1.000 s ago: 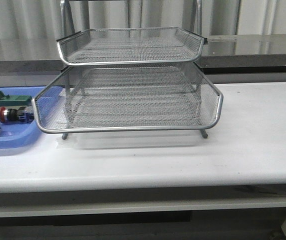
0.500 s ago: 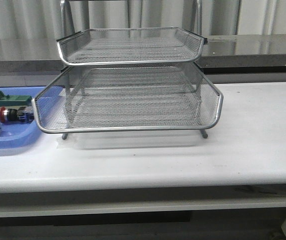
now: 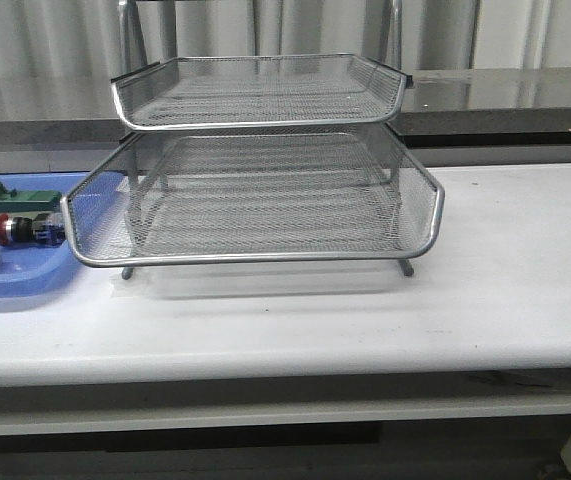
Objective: Place button on rack with both arms
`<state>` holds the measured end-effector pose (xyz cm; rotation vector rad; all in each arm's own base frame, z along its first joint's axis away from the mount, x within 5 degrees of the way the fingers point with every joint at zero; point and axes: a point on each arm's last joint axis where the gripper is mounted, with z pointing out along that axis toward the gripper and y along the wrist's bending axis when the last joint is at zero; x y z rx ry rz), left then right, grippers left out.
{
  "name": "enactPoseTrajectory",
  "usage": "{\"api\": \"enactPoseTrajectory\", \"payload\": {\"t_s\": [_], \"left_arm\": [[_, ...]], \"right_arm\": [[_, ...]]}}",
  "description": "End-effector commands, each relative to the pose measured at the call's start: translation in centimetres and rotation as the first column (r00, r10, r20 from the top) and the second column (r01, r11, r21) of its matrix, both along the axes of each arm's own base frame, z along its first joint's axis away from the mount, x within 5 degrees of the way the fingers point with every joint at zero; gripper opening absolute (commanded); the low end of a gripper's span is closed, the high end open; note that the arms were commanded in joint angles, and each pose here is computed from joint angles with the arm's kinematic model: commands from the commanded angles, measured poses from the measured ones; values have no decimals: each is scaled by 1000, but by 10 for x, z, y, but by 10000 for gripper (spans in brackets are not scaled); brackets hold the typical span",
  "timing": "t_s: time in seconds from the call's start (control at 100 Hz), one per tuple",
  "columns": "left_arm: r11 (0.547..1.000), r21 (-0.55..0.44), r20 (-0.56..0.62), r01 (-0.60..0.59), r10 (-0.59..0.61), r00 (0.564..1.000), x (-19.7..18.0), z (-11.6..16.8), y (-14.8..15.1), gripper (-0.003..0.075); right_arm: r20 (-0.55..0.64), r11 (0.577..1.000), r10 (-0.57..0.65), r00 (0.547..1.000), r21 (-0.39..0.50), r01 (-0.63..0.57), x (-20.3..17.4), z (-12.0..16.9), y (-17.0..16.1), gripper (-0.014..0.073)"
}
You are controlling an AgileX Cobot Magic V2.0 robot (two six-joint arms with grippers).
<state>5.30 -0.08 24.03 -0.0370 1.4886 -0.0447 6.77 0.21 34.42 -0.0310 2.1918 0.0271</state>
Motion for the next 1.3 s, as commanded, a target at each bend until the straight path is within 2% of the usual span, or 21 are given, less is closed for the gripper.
{"api": "enactPoseTrajectory", "payload": {"t_s": [0.0, 0.15, 0.29, 0.43, 0.57, 0.69, 0.83, 0.95, 1.01, 1.07, 1.14, 1.19, 1.24, 1.29], "left_arm": [[999, -36, 65, 0, 3, 998, 1, 41, 0, -21], [999, -34, -8, 17, -18, 1000, 17, 88, -1, -21], [999, -29, -135, 38, -42, 990, 45, 124, -3, -21], [998, 11, -319, 62, -56, 946, 82, 144, -4, -21], [993, 77, -497, 93, -43, 867, 122, 149, -3, -21], [981, 117, -631, 156, -48, 775, 153, 144, -3, -21], [965, 133, -742, 226, -54, 668, 178, 135, -3, -20], [959, 120, -803, 257, -58, 593, 193, 127, -4, -12], [958, 114, -819, 264, -60, 571, 197, 124, -4, 29], [957, 109, -832, 269, -61, 552, 200, 120, -4, 111], [957, 103, -843, 273, -62, 534, 201, 117, -4, 263], [956, 102, -845, 274, -62, 531, 202, 117, -4, 402], [957, 102, -844, 273, -62, 532, 202, 117, -4, 503], [957, 103, -843, 273, -62, 534, 202, 117, -4, 563]], "right_arm": [[86, 1000, -9, 996, -6, 10, 2, 14, -1, -71], [86, 1000, -9, 996, -6, 10, 2, 14, -1, -71], [86, 1000, -9, 996, -6, 10, 2, 14, -1, -71], [86, 1000, -9, 996, -6, 10, 2, 14, -1, -71], [86, 1000, -9, 996, -6, 10, 2, 14, -1, -71], [86, 1000, -9, 996, -6, 10, 2, 14, -1, -71], [86, 1000, -9, 996, -6, 10, 2, 14, -1, -71], [86, 1000, -9, 996, -6, 10, 2, 14, -1, -71], [86, 1000, -9, 996, -6, 10, 2, 14, -1, -71], [86, 1000, -9, 996, -6, 10, 2, 14, -1, -71], [86, 1000, -9, 996, -6, 10, 2, 14, -1, -71], [86, 1000, -9, 996, -6, 10, 2, 14, -1, -71], [86, 1000, -9, 996, -6, 10, 2, 14, -1, -71], [86, 1000, -9, 996, -6, 10, 2, 14, -1, -71]]}}
